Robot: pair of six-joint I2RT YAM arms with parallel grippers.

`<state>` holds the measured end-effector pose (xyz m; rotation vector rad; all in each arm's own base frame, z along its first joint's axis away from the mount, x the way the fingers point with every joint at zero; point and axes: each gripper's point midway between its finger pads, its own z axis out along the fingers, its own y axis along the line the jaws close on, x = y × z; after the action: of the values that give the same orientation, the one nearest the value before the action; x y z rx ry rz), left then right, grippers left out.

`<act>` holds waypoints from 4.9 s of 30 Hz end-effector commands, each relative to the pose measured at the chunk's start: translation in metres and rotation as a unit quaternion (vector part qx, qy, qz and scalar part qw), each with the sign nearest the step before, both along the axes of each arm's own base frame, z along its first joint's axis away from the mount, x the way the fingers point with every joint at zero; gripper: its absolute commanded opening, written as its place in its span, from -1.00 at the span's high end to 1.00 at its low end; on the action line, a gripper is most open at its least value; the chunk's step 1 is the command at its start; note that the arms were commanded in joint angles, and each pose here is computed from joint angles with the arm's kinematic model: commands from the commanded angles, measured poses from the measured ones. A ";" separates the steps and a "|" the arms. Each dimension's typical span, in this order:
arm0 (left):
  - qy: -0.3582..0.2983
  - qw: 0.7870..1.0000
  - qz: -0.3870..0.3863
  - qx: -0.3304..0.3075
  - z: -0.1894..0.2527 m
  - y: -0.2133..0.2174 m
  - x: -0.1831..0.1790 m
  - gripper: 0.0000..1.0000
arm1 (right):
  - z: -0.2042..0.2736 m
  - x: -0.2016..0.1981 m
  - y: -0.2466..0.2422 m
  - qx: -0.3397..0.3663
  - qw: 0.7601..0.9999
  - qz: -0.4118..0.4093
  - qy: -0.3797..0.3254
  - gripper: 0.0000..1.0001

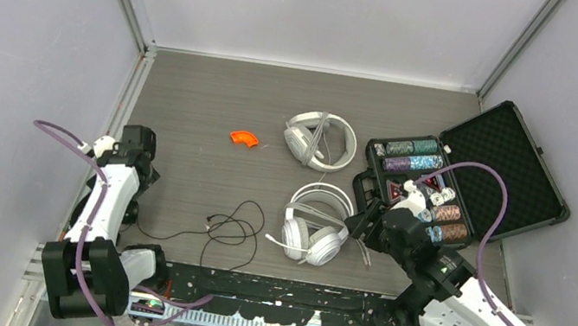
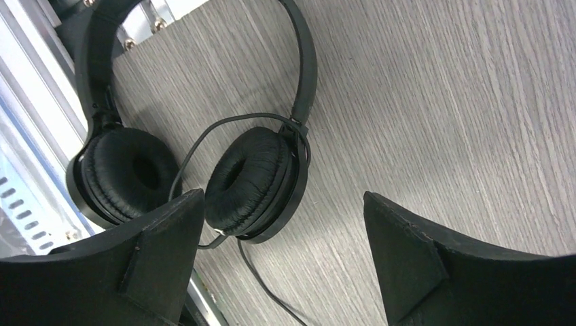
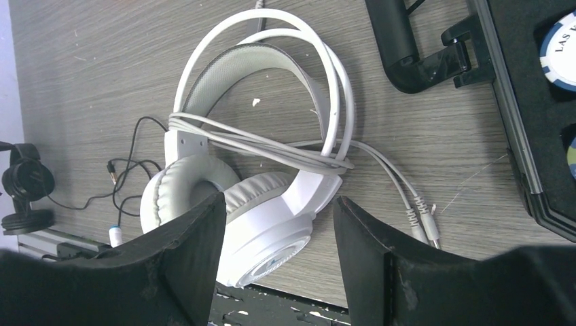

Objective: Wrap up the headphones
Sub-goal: Pick up the headphones from the corner of the board.

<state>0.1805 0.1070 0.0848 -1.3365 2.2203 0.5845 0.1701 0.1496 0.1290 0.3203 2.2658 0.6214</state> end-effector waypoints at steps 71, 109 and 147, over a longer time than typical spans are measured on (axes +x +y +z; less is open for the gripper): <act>-0.330 0.701 -0.476 -0.415 0.125 -0.244 0.068 0.40 | 0.153 0.055 0.131 0.134 0.958 0.173 -0.184 -0.29; -0.357 0.576 -0.612 -0.408 0.172 -0.299 0.037 0.40 | 0.112 0.120 0.276 0.018 0.962 0.259 -0.086 0.12; -0.352 0.576 -0.736 -0.043 0.286 -0.235 0.019 -0.71 | 0.244 0.016 0.215 0.203 0.856 0.434 -0.196 0.65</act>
<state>0.2056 -0.1198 0.3519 0.3893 1.8675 -0.6103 0.2023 0.3587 0.3298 -0.6177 1.8468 1.3340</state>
